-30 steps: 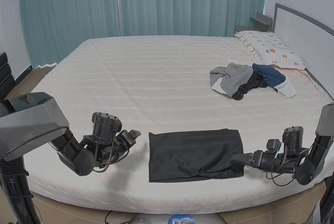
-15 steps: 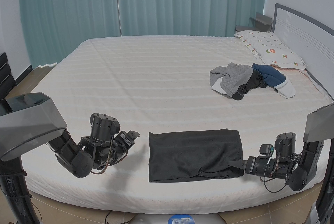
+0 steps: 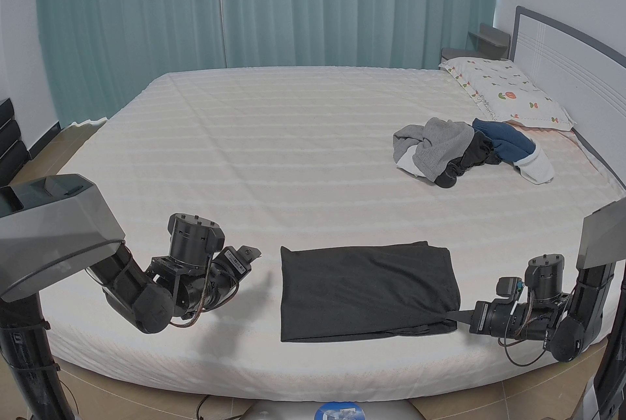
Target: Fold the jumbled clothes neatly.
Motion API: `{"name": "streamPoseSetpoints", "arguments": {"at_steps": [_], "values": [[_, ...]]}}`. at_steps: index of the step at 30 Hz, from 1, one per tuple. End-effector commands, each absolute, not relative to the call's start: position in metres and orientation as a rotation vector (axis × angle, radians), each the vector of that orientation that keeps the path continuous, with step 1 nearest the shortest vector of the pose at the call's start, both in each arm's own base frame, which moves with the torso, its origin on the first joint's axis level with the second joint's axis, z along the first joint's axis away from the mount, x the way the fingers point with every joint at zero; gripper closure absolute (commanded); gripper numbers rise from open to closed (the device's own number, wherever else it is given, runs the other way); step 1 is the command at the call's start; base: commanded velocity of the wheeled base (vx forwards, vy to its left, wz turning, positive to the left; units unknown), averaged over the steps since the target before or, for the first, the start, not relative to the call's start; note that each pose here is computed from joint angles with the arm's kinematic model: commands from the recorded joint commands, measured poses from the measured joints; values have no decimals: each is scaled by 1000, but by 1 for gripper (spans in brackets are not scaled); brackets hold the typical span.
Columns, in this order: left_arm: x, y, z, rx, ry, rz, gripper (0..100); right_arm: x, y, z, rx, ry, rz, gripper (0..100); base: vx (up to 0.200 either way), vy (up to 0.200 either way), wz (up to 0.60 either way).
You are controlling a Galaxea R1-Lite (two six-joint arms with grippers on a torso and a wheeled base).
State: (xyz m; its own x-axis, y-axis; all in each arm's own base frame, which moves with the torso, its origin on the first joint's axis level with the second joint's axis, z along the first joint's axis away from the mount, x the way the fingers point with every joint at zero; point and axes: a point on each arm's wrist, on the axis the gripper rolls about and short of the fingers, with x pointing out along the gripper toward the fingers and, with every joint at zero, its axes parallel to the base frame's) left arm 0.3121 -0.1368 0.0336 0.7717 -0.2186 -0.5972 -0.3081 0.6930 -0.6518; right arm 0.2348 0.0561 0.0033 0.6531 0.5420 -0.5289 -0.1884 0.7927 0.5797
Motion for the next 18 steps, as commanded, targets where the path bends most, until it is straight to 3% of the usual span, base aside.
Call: {"name": "streamPoseSetpoints", "arguments": {"at_steps": [1, 2, 3, 14, 15, 18], "values": [[312, -137, 33, -820, 710, 56, 0, 232, 56, 5, 503, 752, 442, 100, 0, 0, 0], [312, -137, 33, -818, 709, 56, 0, 230, 56, 4, 499, 758, 440, 100, 0, 0, 0], [312, -137, 33, -820, 710, 56, 0, 229, 56, 3, 494, 764, 442, 0, 0, 0, 0], [312, -138, 33, -818, 710, 55, 0, 228, 51, 4, 479, 746, 445, 0, 0, 0, 0], [312, -138, 33, -818, 710, 54, 0, 228, 51, 4, 480, 742, 447, 100, 0, 0, 0], [312, -138, 32, -819, 711, 56, 0, 227, 52, 5, 488, 728, 462, 100, 0, 0, 0]]}}
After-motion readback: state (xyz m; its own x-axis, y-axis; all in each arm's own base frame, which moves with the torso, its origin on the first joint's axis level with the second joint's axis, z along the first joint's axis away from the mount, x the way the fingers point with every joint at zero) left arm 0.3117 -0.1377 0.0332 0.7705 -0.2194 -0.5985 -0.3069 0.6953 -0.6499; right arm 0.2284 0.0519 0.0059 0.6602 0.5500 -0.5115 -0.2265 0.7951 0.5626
